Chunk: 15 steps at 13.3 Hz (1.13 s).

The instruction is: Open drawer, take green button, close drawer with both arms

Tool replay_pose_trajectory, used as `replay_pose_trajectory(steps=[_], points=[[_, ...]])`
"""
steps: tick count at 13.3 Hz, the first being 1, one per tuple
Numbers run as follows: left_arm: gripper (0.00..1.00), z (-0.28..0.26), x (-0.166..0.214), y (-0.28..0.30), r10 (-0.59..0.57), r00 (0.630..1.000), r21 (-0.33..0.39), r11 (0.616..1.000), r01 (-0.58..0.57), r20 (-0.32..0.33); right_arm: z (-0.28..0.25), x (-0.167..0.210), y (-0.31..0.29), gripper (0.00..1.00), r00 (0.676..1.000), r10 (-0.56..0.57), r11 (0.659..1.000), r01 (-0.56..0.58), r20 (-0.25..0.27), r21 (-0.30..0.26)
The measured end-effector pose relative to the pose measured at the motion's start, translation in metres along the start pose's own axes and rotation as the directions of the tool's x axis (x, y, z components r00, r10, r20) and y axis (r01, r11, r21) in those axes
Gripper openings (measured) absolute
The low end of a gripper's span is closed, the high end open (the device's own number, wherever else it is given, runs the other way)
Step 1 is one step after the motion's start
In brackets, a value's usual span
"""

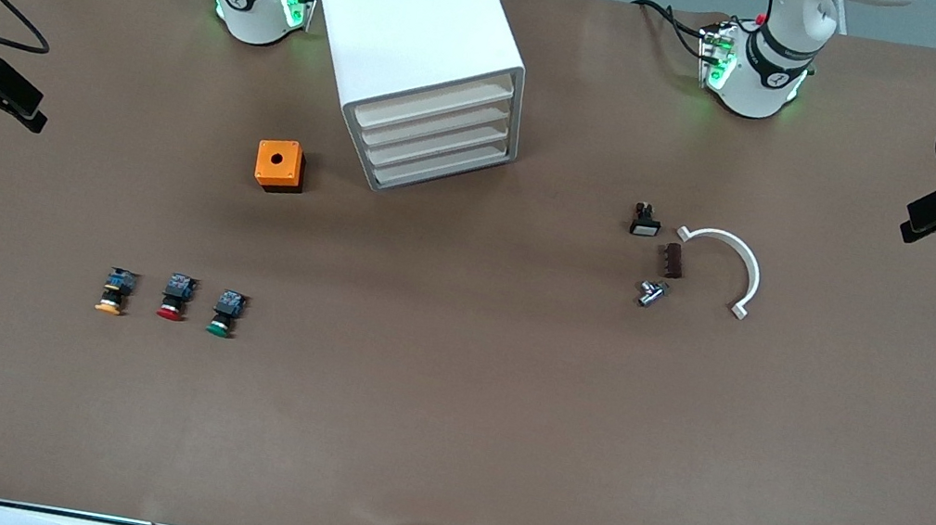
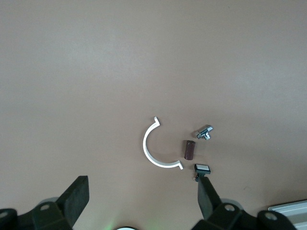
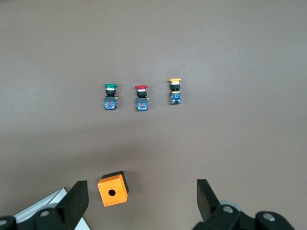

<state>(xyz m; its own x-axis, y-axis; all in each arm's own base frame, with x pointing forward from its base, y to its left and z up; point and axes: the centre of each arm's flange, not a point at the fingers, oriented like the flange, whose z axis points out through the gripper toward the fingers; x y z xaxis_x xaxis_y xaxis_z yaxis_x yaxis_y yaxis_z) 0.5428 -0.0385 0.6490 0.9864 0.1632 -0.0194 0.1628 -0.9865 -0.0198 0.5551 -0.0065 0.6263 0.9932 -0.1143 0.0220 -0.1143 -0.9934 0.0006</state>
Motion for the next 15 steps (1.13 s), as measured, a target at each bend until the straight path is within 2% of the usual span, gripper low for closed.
replay_pose_trajectory(steps=[11,15], points=[[1.00,0.003,-0.002,0.005,0.014,1.000,0.002,1.000,-0.014,0.004,0.000,0.000,0.000,1.00,1.000,0.001,1.000,-0.001,0.002,0.000],[1.00,0.010,-0.006,0.019,0.111,0.994,0.041,0.993,-0.111,0.012,0.000,0.000,0.000,1.00,1.000,0.000,1.000,0.000,0.003,0.000]])
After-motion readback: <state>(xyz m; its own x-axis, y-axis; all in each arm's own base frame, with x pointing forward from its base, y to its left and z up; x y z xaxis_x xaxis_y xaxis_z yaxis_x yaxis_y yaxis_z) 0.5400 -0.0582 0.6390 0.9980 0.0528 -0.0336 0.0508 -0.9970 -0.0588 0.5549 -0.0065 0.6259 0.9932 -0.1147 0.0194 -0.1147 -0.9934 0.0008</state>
